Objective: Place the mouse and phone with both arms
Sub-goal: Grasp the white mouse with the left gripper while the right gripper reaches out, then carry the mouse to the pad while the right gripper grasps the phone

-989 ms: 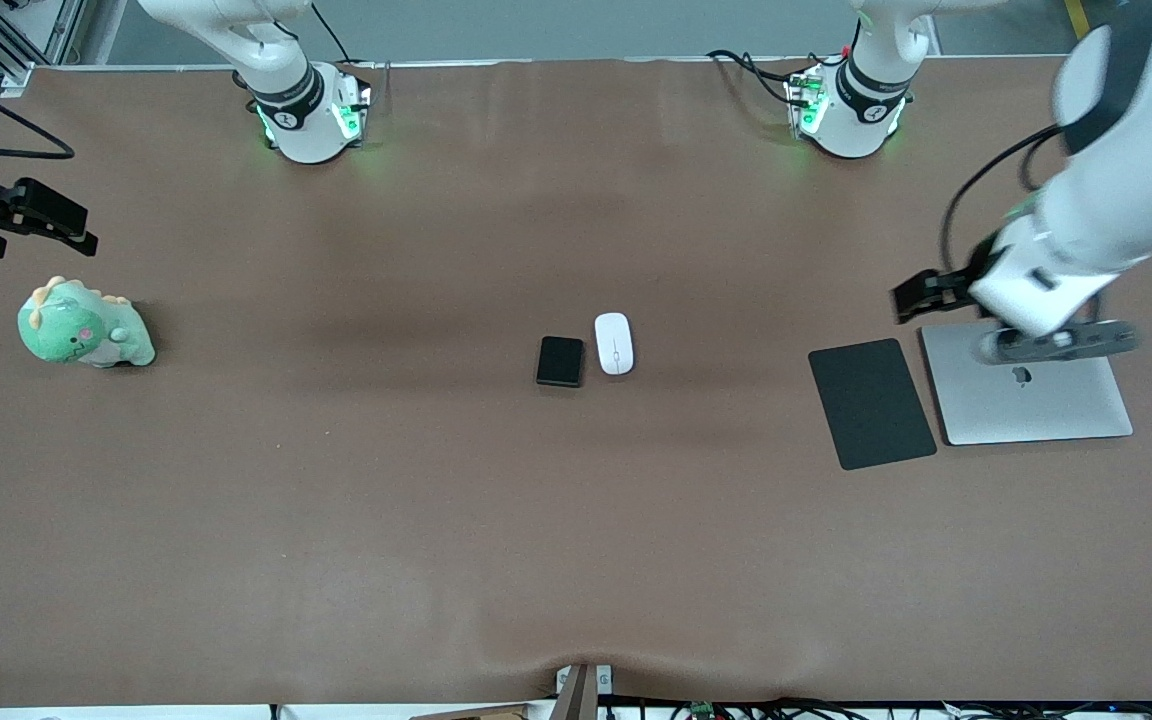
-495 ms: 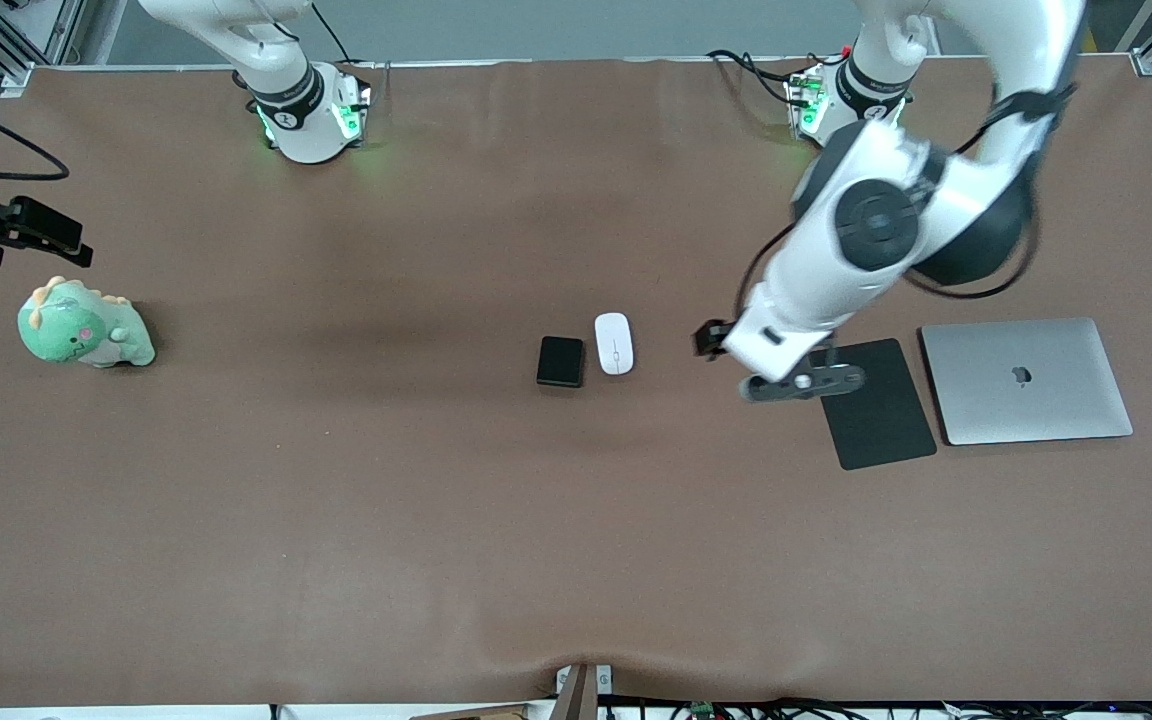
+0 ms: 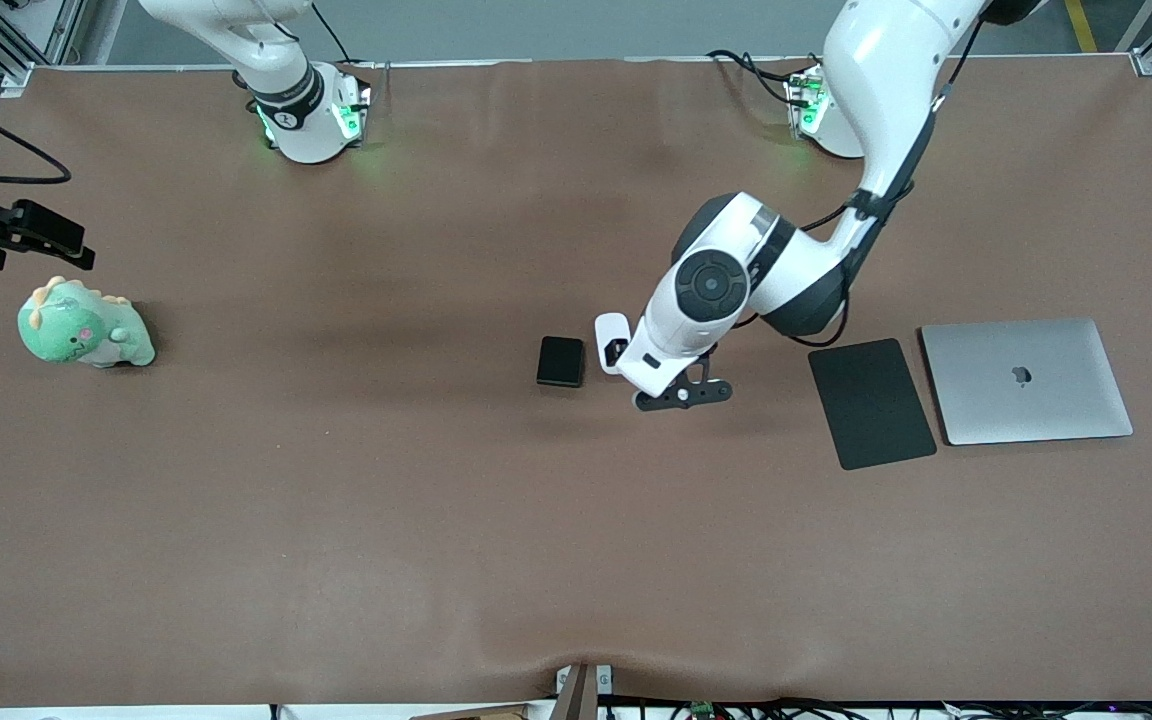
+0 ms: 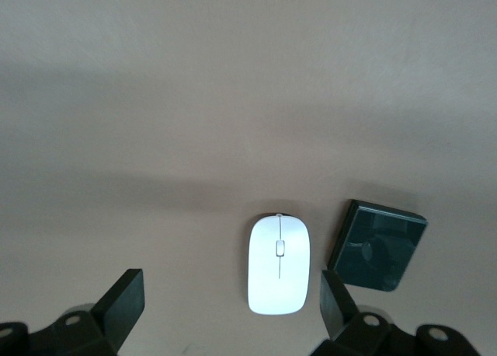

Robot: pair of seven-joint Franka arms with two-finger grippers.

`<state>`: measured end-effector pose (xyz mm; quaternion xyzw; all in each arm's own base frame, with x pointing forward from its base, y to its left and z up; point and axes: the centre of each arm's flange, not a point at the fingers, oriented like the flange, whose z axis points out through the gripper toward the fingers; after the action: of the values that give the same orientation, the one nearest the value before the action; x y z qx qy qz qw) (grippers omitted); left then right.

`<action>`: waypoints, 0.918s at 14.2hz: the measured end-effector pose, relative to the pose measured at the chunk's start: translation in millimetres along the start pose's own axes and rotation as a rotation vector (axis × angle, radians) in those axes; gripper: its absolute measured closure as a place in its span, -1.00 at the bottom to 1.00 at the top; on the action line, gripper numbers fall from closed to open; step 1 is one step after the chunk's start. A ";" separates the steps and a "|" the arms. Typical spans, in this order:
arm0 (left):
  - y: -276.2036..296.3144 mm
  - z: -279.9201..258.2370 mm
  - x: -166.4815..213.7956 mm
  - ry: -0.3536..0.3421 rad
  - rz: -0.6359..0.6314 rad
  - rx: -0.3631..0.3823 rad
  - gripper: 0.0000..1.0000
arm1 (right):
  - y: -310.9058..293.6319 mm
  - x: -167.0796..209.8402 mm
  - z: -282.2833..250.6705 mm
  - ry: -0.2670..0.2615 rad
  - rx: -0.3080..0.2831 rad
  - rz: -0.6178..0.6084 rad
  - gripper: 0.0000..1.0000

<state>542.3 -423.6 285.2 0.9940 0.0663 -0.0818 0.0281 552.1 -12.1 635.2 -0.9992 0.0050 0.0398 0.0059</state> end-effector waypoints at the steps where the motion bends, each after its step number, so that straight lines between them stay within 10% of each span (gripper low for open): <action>1: 4.1 12.6 -2.0 -0.001 -0.008 0.009 -1.00 | -3.9 0.0 -0.2 0.000 0.001 -0.007 -1.00; 13: 40.7 110.9 -50.3 -0.008 -0.059 0.069 -0.93 | -59.2 32.8 63.6 -0.116 -0.015 -0.096 -1.00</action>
<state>481.0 -477.7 186.2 0.9917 0.0926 -0.0887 -0.0083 580.3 47.5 569.8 -0.9943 -0.0438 0.0971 0.0003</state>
